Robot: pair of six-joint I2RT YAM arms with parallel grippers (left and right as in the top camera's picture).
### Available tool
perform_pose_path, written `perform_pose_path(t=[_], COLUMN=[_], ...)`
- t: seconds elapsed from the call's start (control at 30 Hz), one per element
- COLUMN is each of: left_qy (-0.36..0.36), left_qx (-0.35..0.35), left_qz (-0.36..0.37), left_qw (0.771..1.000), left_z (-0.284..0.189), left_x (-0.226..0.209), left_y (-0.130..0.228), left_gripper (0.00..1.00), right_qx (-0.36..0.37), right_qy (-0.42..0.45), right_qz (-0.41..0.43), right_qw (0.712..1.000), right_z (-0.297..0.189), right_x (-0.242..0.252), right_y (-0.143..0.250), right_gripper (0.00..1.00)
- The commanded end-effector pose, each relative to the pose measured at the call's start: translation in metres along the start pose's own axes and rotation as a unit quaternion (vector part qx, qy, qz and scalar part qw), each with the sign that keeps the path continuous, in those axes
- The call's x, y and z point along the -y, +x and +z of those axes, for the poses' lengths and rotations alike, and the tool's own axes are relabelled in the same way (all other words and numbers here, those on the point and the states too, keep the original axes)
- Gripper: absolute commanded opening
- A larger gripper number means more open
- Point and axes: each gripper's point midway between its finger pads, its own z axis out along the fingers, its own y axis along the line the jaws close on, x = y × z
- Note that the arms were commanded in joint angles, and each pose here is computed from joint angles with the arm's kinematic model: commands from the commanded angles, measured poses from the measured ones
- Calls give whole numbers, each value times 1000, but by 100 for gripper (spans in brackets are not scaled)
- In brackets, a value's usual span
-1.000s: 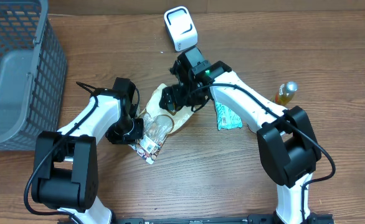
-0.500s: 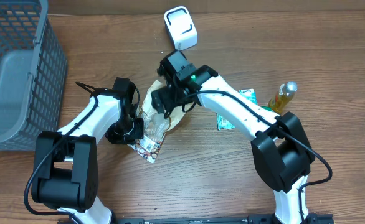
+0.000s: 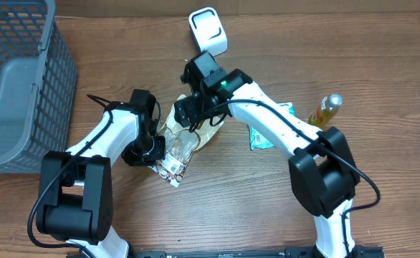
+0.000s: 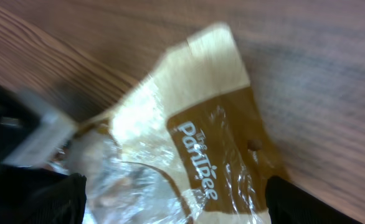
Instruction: Scan the item barcode
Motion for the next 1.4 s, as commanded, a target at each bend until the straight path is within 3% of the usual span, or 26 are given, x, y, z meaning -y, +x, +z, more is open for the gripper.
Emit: perform_pose_path(t=[0.0, 0.43, 0.7, 0.9, 0.97, 1.37], left_qy=[-7, -3, -1, -1, -1, -2], left_qx=[-6, 13, 21, 21, 20, 18], left_qz=[-7, -5, -5, -5, -5, -5], left_qw=[1000, 1000, 1000, 1000, 1000, 1000], left_z=[6, 6, 6, 6, 6, 6], left_x=[-3, -1, 0, 0, 0, 0], left_y=[2, -7, -11, -11, -11, -10], left_gripper=[4, 4, 5, 4, 4, 4], right_qx=[-26, -70, -91, -32, -11, 36], right_qy=[-8, 1, -71, -56, -44, -31], right_qz=[-2, 7, 14, 8, 7, -42], right_qw=[1000, 997, 993, 998, 999, 998], right_z=[24, 63, 60, 28, 13, 9], right_x=[2, 15, -9, -7, -4, -3], right_y=[15, 43, 50, 4, -12, -36], right_gripper=[88, 82, 82, 83, 88, 92])
